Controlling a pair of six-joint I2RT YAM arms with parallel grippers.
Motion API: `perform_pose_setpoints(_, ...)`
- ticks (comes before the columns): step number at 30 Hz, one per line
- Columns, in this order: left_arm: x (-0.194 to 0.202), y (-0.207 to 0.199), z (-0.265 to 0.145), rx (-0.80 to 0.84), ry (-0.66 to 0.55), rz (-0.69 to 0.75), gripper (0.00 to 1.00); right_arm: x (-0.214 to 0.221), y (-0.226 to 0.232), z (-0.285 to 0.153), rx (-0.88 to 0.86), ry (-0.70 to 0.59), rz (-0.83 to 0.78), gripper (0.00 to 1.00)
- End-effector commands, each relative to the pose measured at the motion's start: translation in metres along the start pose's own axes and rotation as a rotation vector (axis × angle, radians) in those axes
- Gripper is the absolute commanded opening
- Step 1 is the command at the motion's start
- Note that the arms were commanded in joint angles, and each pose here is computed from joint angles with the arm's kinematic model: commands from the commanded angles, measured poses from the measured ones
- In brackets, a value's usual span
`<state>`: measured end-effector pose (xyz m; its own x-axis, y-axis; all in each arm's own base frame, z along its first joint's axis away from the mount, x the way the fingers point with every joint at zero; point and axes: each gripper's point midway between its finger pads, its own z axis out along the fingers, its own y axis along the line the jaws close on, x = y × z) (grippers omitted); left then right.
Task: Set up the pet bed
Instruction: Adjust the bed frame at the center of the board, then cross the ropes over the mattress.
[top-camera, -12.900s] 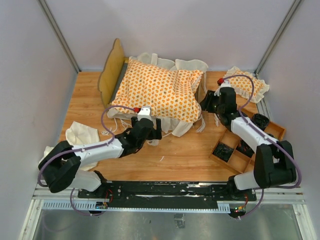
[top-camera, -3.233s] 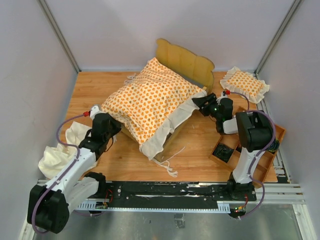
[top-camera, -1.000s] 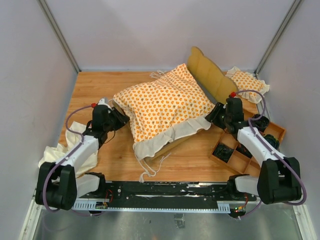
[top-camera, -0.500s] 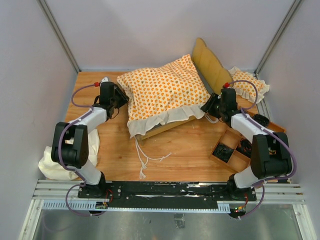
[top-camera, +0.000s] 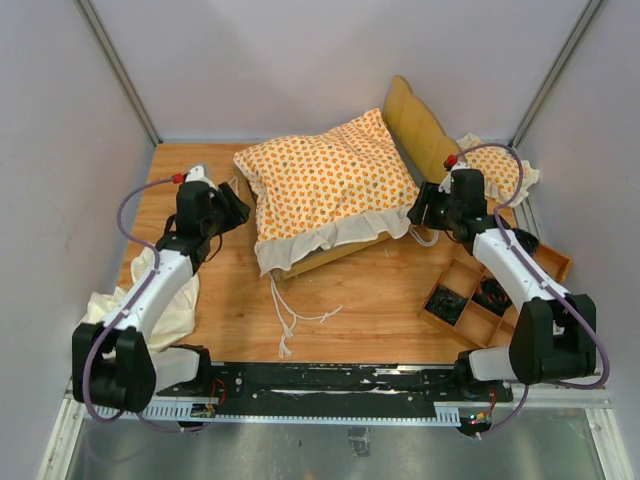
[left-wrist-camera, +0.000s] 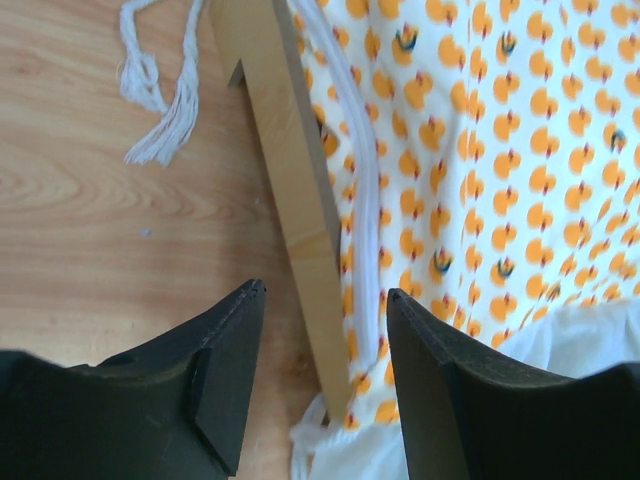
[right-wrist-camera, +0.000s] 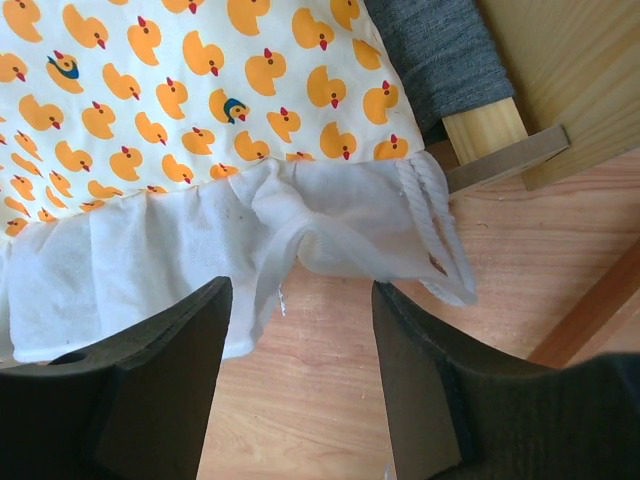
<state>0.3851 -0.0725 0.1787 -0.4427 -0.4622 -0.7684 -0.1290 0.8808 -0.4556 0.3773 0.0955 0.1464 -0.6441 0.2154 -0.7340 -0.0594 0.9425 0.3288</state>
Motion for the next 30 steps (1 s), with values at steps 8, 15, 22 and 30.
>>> perform_pose_setpoints(8, 0.073, 0.008, -0.049, 0.166, 0.159, 0.132, 0.48, -0.011, 0.031, -0.047, -0.094, -0.029, -0.084, 0.57)
perform_pose_setpoints(15, 0.099, -0.003, -0.037, 0.261, 0.250, 0.090, 0.46, 0.005, 0.070, -0.064, -0.221, -0.058, -0.124, 0.53)
perform_pose_setpoints(22, 0.106, -0.018, -0.034, 0.353, 0.305, 0.085, 0.25, 0.030, 0.120, -0.064, -0.319, -0.029, -0.233, 0.52)
perform_pose_setpoints(30, 0.081, -0.041, -0.063, 0.423, 0.234, 0.034, 0.04, 0.063, 0.194, -0.069, -0.579, -0.117, -0.464, 0.53)
